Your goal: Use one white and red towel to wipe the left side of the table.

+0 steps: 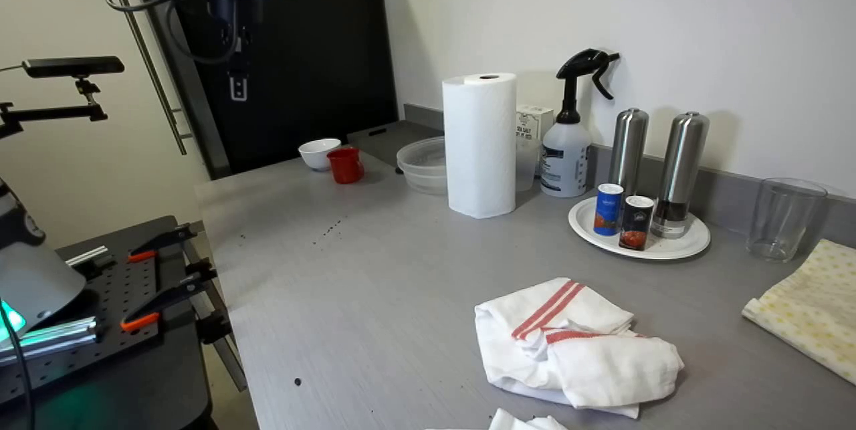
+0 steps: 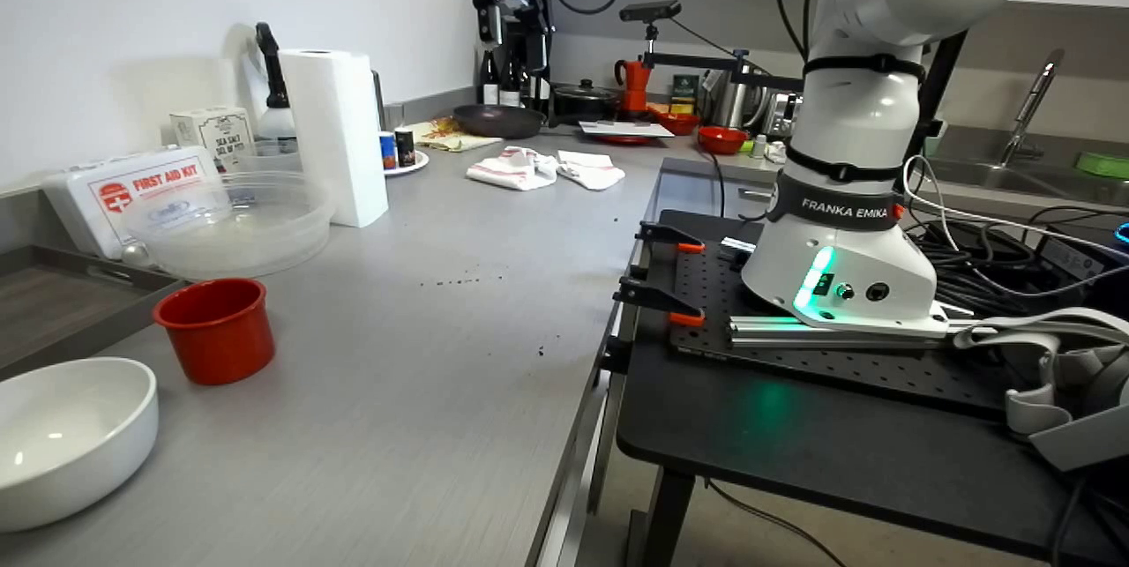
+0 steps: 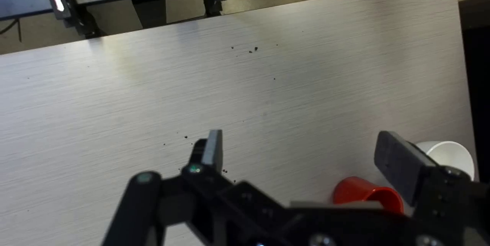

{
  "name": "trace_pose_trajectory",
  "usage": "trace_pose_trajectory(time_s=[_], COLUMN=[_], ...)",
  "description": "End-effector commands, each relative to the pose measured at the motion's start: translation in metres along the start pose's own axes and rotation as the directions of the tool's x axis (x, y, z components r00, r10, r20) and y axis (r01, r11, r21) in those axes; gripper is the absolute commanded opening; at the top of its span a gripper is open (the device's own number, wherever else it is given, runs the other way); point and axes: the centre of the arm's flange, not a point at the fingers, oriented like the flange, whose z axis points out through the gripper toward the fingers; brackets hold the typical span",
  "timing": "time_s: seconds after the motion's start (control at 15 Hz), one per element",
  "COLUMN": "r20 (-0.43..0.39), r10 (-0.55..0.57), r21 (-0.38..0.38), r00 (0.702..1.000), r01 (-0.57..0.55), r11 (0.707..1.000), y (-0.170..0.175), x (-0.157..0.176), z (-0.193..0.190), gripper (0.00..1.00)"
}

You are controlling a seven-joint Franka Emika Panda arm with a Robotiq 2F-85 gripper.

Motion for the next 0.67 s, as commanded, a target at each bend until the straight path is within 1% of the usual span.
trace_pose_trajectory(time_s=[0.0,0.13,0.27,0.47,0.6], r20=[-0.003,0.001,-0.012,-0.036,-0.055], r10=[0.065,0.118,0.198,0.321,0.407], r21=[-0.001,0.009,0.012,0.021,0.027], r00=[0.998,0.993,0.98,0.946,0.912], r01=[-0.065,-0.118,-0.198,-0.321,-0.407], r11=[0.998,0.993,0.98,0.947,0.913], y=[0.019,0.04,0.07,0.117,0.15], x=[0.028,0.047,0.071,0.099,0.115], z=[-0.011,-0.019,-0.029,-0.042,-0.05], gripper=[1.0,1.0,1.0,1.0,1.0])
